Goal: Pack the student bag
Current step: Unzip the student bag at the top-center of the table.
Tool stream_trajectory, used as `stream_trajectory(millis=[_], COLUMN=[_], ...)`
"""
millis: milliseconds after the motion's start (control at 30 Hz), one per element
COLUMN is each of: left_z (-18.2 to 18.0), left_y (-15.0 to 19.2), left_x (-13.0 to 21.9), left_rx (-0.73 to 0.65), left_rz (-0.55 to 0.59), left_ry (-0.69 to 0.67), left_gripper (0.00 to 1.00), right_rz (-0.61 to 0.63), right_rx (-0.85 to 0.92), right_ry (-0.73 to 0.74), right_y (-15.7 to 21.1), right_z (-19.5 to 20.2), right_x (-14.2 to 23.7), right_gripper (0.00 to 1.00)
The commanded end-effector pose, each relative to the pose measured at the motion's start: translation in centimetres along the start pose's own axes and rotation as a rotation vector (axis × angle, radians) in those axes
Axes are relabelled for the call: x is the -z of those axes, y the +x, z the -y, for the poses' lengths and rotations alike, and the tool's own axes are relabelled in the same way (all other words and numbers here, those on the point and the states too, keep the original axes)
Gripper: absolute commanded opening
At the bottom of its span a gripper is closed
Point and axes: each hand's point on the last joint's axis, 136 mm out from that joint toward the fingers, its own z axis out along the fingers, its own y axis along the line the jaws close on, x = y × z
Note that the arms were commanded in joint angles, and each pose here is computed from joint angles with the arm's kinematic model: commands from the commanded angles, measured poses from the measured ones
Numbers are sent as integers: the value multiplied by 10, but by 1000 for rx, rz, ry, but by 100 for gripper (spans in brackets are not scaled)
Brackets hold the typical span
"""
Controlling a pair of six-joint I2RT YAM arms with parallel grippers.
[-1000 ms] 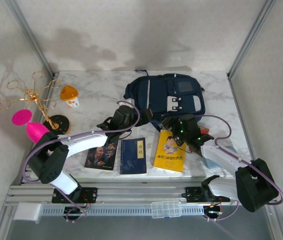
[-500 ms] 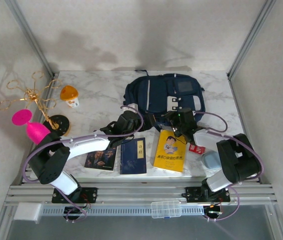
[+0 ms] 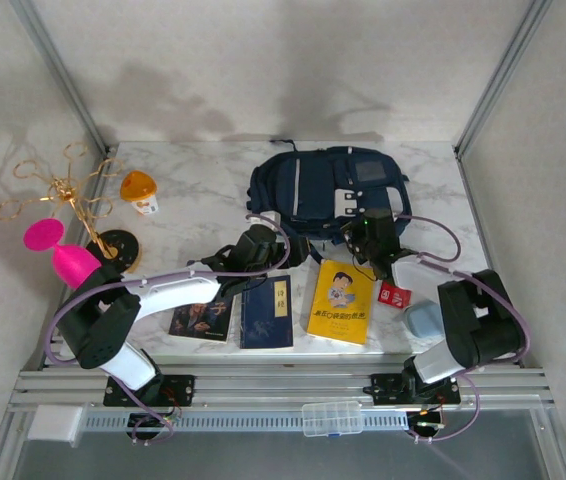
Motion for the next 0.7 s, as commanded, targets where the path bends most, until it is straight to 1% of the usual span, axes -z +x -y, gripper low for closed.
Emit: stream_trajectory(millis=[0,100,200,300,433,500,600,633,667], left_z=[4,15,32,44,56,56,47,45,46], left_y=[10,16,24,26,18,17,8,6,9], left_x=[8,8,-3,-18,-36,-48,-58,-61,-66], left_rx=[-120,-161,-244,-301,-320,-333,-311,-300,-303], left_rz=[-3,19,37,91,178,195,249,257,240], left_ry=[29,94,118,94,84,58,-10,-19,-10], left_gripper=[83,81,78,75,71,68,63,63,62], right_rz=[-20,-32,-40,-37,-33,-21,-19,-19,-18], right_rx=[5,-3,-12,-15,-18,-21,-21,-19,-19], right_ry=[-134,-171,-186,-198,-212,-220,-224,-227,-226], right_y=[-5,-6,-6,-8,-9,-12,-12,-12,-12], right_z=[-52,-64,-71,-77,-83,-86,-88,-89,-88], right_x=[16,22,25,28,34,38,42,43,43], right_gripper=[7,6,6,6,6,6,6,6,6])
